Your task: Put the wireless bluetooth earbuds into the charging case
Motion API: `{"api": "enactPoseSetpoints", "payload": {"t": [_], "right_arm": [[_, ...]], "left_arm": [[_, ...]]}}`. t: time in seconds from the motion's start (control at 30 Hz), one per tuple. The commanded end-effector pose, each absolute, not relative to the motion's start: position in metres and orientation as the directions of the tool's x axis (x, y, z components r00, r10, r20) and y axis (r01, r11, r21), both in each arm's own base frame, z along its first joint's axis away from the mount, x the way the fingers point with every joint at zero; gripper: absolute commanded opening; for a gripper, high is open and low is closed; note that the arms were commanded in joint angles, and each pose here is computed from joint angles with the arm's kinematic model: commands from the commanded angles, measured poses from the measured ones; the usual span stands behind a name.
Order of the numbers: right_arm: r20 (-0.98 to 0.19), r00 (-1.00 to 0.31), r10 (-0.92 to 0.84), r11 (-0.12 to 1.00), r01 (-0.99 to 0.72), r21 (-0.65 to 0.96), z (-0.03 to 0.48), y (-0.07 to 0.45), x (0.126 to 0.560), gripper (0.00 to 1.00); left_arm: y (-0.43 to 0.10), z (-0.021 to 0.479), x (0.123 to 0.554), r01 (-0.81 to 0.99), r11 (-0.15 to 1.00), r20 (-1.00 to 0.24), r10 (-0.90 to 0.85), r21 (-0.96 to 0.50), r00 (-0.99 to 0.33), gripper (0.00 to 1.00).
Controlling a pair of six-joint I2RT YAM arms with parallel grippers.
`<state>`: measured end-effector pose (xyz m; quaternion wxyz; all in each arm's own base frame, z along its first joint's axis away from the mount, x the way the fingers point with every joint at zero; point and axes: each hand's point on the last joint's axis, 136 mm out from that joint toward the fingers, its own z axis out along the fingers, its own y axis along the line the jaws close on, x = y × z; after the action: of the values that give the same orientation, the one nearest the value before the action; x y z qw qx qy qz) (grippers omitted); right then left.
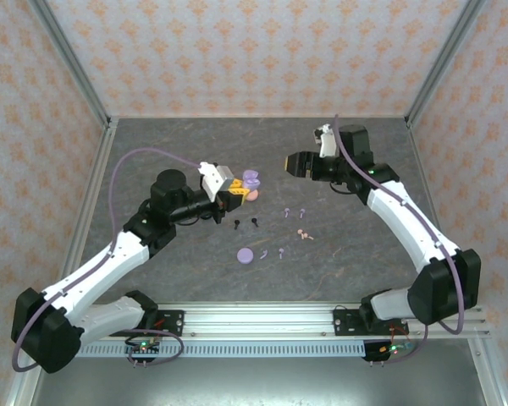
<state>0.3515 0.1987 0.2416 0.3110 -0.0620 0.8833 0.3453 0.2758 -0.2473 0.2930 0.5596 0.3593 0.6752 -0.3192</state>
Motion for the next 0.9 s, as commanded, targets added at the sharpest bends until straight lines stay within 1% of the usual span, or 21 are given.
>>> {"api": "enactPoseSetpoints", "payload": {"t": [0.0,0.07,0.23,0.43,0.53,0.87], "right_arm": [[-0.426,-0.896,0.123,0.886,-0.094,0.454,0.180,0.166,0.340,0.64],[-0.382,-0.913,0.143,0.907,-0.034,0.420,0.160,0.158,0.340,0.59],[-0.277,-0.948,0.155,0.930,0.046,0.364,0.113,0.152,0.340,0.56],[-0.186,-0.977,0.107,0.961,0.053,0.272,0.069,0.155,0.341,0.52],[-0.174,-0.980,0.094,0.967,0.049,0.248,0.057,0.158,0.345,0.49],[-0.157,-0.984,0.083,0.977,0.049,0.209,0.037,0.161,0.352,0.45]], "left_arm": [[-0.247,0.327,0.270,0.847,0.531,-0.998,0.063,0.024,-0.011,0.00],[-0.248,0.335,0.266,0.854,0.520,-1.000,0.031,0.017,0.000,0.00],[-0.252,0.356,0.259,0.878,0.479,-0.999,-0.034,0.002,0.021,0.00],[-0.255,0.370,0.256,0.888,0.459,-0.998,-0.062,-0.003,0.028,0.00],[-0.255,0.372,0.256,0.888,0.459,-0.998,-0.058,0.001,0.031,0.00],[-0.255,0.367,0.255,0.887,0.462,-0.999,-0.039,-0.007,0.013,0.00]]}}
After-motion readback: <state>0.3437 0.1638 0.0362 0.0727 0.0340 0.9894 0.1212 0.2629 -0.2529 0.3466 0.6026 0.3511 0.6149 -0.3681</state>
